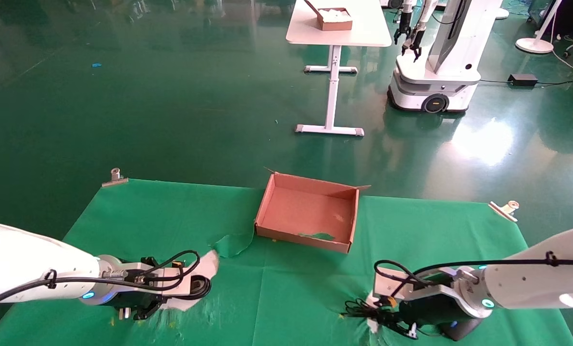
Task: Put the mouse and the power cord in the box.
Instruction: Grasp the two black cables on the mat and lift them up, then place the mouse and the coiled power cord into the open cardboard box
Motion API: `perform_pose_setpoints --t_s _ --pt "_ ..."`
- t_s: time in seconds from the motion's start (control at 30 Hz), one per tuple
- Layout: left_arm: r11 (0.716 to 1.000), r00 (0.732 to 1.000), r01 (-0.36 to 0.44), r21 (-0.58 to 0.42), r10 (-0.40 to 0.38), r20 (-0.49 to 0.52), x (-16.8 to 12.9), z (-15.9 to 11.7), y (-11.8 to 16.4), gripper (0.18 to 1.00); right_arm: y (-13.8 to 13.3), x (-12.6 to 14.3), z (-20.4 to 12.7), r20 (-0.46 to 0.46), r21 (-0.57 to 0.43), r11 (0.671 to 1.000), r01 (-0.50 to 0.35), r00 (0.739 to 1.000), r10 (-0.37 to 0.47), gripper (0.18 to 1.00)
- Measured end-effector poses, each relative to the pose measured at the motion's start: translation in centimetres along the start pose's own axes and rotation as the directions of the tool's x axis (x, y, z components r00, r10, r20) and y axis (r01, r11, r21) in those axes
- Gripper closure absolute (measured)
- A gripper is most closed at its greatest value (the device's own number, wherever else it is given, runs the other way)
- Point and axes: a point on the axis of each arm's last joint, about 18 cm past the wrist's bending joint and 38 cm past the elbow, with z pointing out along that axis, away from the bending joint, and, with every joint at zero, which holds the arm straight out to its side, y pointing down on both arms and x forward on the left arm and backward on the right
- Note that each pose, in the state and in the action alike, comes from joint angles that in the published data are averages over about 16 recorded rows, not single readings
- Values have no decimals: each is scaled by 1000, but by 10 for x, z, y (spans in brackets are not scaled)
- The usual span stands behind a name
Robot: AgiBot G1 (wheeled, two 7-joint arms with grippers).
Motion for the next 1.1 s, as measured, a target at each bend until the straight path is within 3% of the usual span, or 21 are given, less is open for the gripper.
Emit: perform_pose_setpoints --t_s 0.3,0.53,0.8,0.93,1.1 --pt "1000 1000 11 13 -11 7 -4 -5 -1 896 -1 4 -4 -14 5 1000 -2 1000 2 885" --pt "995 998 40 94 -44 46 -27 -24 -21 908 -7 33 -28 -110 36 999 -15 994 19 939" --pt "966 984 -14 258 -32 175 -76 -44 -98 910 -16 90 -86 -302 85 996 -32 952 56 954" --pt "943 964 -103 318 16 264 -92 -45 -146 911 -17 113 -117 -383 95 995 -36 921 70 954" --pt "913 921 -237 333 102 375 -96 -36 -192 912 -15 131 -149 -449 93 995 -40 890 77 955"
